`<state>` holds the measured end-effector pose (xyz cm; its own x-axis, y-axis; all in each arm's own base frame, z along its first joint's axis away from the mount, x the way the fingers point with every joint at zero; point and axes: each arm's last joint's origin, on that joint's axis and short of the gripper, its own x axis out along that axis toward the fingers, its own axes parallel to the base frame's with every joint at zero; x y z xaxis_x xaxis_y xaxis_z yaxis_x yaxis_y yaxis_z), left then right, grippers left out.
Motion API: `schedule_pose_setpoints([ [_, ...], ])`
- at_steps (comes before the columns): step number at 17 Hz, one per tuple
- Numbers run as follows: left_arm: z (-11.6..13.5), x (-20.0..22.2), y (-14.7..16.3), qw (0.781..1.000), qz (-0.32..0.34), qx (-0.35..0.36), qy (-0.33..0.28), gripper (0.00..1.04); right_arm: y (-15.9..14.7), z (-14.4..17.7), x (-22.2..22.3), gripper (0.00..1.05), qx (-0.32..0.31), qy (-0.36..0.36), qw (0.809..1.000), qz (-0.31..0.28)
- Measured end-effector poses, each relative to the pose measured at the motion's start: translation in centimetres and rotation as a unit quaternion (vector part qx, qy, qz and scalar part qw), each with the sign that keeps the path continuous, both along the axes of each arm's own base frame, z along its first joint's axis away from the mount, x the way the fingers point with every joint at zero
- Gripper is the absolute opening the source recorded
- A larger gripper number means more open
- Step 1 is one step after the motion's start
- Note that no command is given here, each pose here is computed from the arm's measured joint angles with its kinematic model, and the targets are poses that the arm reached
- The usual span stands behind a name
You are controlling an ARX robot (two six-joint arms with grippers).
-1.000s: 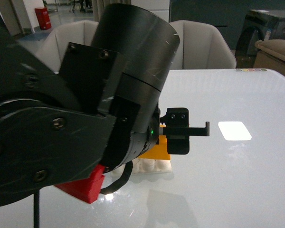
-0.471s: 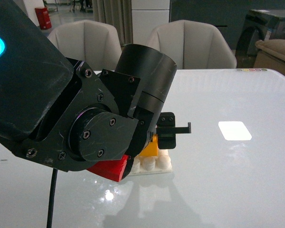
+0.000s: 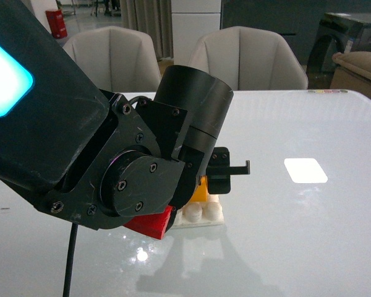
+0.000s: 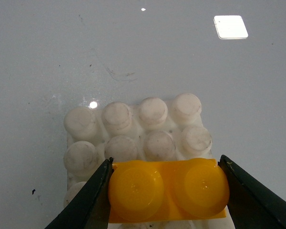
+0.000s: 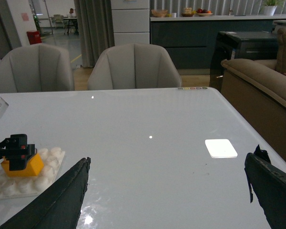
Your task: Insert yellow block into base center
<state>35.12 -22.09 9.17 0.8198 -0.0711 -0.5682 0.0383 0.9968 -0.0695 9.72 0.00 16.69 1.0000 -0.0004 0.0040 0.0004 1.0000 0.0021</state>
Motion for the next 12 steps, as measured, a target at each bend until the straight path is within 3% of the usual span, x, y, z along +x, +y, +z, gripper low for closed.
schedule_pose_setpoints([
  [12, -1.1, -0.7, 1.0, 1.0, -0.001, 0.001, 0.017, 0.59, 0.0, 0.0, 0.0, 0.98, 0.0, 0.0, 1.0, 0.0],
])
